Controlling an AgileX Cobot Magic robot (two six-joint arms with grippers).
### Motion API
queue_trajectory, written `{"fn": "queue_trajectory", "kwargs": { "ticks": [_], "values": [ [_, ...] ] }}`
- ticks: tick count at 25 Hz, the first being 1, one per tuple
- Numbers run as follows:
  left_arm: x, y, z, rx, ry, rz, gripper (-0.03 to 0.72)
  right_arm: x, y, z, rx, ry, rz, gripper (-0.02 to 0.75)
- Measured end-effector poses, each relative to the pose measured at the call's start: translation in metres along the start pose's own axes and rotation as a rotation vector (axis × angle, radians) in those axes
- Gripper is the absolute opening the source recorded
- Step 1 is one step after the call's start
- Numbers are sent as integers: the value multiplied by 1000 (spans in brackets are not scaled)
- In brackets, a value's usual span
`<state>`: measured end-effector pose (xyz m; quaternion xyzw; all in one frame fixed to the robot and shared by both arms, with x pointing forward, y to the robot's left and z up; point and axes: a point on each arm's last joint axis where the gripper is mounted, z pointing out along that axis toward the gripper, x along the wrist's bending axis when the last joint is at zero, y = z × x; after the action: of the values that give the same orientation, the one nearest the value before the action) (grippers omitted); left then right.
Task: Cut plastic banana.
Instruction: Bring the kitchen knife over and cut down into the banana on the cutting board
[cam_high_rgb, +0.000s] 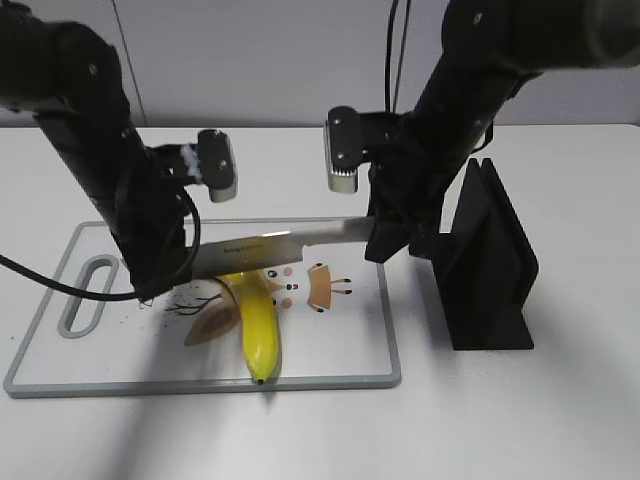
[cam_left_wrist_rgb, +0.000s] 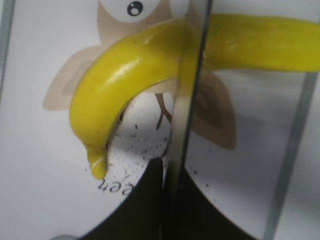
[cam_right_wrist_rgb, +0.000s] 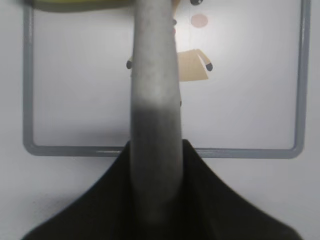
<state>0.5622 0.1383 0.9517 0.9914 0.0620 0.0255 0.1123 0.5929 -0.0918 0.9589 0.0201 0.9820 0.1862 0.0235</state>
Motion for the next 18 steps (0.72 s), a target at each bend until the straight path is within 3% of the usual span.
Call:
{"fn": "queue_trajectory", "kwargs": {
  "ticks": [3,8,18],
  "values": [
    [6,-3,34,26,-36,-13,-8,-5,-11,33,40,36,19,193],
    [8,-1,37,17,-45,-24,-8,-9,-22,52,78,55,22,197],
    [4,1,14,-8,-8,-15,-8,-7,-9,19,42,-10,-9,199]
  ]
}}
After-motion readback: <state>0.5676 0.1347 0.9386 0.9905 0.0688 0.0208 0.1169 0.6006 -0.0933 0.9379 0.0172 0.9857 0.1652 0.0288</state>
